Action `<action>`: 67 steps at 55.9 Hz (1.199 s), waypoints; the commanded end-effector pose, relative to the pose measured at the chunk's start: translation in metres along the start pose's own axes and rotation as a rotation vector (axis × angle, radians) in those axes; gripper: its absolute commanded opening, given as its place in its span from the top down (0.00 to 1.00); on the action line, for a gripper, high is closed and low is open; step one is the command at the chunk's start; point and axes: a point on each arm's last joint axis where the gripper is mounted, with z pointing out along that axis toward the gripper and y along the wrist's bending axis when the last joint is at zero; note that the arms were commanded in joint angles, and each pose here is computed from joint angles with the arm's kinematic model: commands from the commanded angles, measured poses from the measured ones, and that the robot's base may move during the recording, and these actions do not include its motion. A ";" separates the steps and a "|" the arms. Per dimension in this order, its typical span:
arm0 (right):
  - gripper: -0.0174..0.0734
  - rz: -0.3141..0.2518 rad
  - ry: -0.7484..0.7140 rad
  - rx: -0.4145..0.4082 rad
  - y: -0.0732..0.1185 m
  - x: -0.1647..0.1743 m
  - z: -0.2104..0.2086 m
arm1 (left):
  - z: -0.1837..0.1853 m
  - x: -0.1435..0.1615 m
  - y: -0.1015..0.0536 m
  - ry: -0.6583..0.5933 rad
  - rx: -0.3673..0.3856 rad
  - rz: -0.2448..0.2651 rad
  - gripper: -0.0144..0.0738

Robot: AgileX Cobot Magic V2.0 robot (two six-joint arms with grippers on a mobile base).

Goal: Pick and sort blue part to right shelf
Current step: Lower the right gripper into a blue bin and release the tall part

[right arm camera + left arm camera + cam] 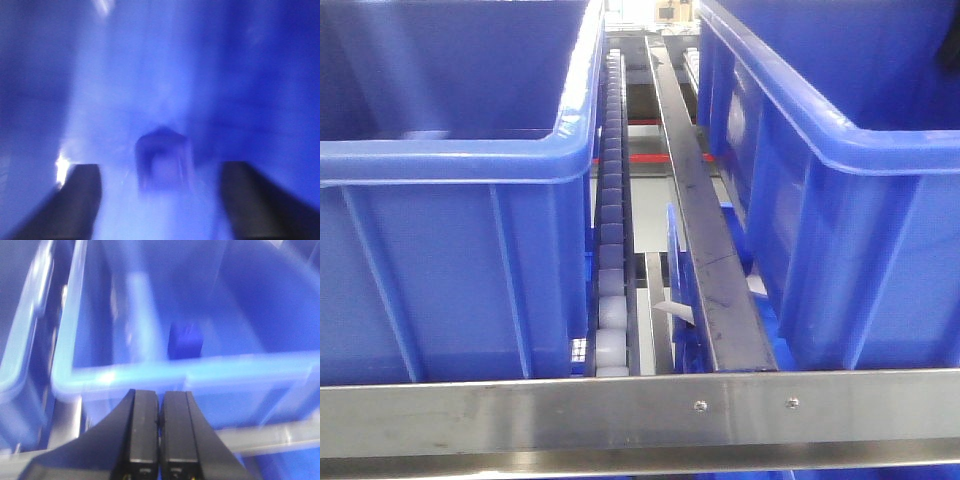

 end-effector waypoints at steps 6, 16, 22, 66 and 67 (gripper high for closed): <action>0.66 -0.008 -0.181 0.027 0.004 0.021 -0.065 | -0.013 -0.017 0.000 -0.183 0.017 -0.008 0.69; 0.76 -0.007 -0.298 0.041 0.013 0.075 -0.100 | -0.013 -0.021 -0.001 -0.223 0.023 -0.007 0.69; 0.76 -0.004 -0.372 0.046 0.018 0.112 -0.118 | -0.013 -0.021 -0.001 -0.225 0.023 -0.007 0.69; 0.76 -0.032 -0.824 0.093 0.036 0.227 -0.184 | -0.013 -0.021 -0.001 -0.225 0.021 -0.005 0.70; 0.76 -0.032 -0.823 0.093 0.036 0.227 -0.184 | -0.013 -0.021 -0.001 -0.225 0.021 -0.005 0.70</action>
